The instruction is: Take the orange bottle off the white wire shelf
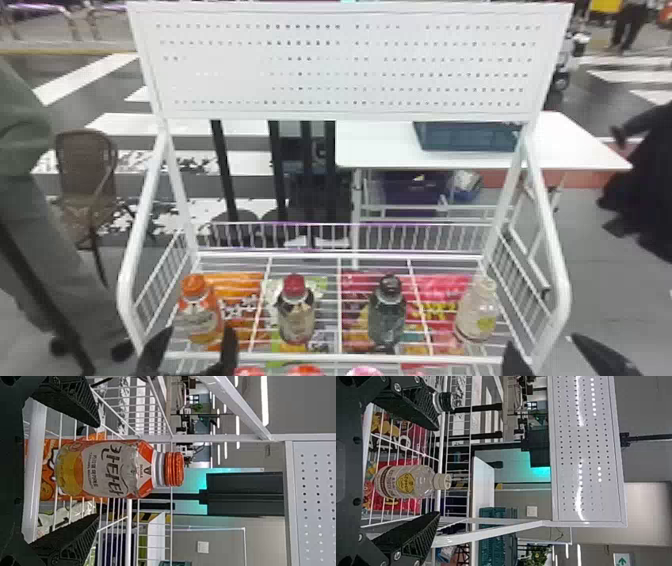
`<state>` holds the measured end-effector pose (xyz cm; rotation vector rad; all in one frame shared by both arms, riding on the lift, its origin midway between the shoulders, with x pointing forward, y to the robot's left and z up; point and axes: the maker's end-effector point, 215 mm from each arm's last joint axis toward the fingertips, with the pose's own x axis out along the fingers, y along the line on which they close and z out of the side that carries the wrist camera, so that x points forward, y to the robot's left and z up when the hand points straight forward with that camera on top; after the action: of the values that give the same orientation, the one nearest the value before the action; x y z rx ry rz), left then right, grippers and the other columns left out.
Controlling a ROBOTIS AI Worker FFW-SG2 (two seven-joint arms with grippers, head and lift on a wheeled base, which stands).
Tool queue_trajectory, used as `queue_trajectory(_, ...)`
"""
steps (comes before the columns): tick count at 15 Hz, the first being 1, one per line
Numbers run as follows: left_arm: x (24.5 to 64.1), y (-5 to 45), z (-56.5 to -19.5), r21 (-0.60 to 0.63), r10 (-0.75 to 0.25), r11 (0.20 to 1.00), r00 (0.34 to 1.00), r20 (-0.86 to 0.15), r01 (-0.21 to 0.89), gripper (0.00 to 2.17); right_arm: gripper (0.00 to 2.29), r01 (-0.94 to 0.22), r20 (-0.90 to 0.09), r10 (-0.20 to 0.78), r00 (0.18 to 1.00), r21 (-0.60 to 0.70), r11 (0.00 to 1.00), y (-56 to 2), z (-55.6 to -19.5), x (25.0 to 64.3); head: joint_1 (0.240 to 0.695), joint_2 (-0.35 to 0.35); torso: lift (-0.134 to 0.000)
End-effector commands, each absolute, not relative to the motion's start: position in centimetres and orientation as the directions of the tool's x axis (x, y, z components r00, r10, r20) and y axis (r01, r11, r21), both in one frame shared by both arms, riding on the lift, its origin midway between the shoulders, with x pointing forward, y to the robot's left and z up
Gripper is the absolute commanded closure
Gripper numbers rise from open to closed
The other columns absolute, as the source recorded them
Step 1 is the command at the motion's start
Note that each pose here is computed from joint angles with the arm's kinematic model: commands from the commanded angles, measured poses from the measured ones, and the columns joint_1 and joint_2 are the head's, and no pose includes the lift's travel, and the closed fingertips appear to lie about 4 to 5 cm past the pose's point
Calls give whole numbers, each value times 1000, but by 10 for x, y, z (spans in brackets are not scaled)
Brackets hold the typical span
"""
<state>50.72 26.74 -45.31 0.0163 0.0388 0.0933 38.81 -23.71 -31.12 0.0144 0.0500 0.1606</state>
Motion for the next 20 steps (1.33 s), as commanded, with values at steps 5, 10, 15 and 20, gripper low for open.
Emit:
queue_trajectory(5, 531, 269, -450, 23, 80, 997, 996, -33, -79, 90, 144, -165, -60, 165, 985, 4, 986, -235, -315, 385, 499, 0, 0)
queue_trajectory(10, 545, 264, -444, 26, 65, 998, 998, -25, -65, 90, 144, -164, -65, 164, 984, 2, 987, -236, -316, 383, 499, 0, 0)
queue_trajectory(15, 544, 271, -443, 13, 79, 997, 996, -27, -79, 542, 144, -169, -58, 169, 984, -1, 986, -234, -314, 386, 499, 0, 0)
queue_trajectory(20, 543, 268, -435, 3, 79, 997, 997, -12, -79, 647, 144, -171, -55, 171, 984, 0, 985, -233, -313, 387, 499, 0, 0)
